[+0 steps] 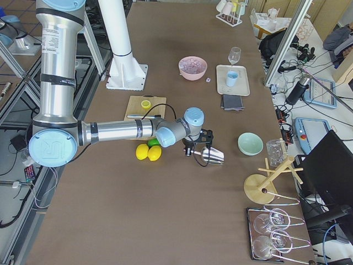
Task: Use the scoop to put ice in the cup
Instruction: 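Lower the scoop onto the table and open the right gripper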
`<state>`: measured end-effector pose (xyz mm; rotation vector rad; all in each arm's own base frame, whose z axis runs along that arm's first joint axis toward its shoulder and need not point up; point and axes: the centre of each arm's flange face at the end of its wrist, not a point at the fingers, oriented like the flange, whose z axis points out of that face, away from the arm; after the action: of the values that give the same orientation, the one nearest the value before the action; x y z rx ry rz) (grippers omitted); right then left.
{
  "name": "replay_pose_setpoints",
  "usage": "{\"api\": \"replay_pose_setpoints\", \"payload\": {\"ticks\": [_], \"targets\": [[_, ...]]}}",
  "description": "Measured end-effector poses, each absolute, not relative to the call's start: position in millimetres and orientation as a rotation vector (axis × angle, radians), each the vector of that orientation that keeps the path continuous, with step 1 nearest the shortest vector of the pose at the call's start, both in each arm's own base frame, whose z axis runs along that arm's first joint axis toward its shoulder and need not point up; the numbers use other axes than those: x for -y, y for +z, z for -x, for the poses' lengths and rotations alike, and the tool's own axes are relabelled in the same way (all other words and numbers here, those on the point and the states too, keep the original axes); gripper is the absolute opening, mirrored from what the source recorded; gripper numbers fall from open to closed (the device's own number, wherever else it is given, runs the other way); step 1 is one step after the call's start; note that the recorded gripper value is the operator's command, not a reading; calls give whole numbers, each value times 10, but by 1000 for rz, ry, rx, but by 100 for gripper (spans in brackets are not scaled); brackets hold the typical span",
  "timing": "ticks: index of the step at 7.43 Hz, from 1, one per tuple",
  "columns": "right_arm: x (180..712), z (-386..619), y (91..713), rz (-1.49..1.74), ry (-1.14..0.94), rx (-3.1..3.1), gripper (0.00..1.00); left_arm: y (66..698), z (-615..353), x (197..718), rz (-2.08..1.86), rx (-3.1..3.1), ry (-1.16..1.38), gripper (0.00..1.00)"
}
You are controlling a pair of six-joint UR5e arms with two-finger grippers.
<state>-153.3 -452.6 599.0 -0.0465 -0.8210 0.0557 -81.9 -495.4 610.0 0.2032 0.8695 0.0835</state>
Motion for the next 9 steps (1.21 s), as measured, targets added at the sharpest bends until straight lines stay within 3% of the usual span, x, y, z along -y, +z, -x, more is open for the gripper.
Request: {"api": "replay_pose_setpoints", "payload": {"ticks": [5,9], "targets": [[4406,1254,5953,30,38,847,100,6074,673,4994,-195,-871,113,99],[4394,-49,6043,-31,84,831,100,6090,658,4999,-191,-871,115,99]]}}
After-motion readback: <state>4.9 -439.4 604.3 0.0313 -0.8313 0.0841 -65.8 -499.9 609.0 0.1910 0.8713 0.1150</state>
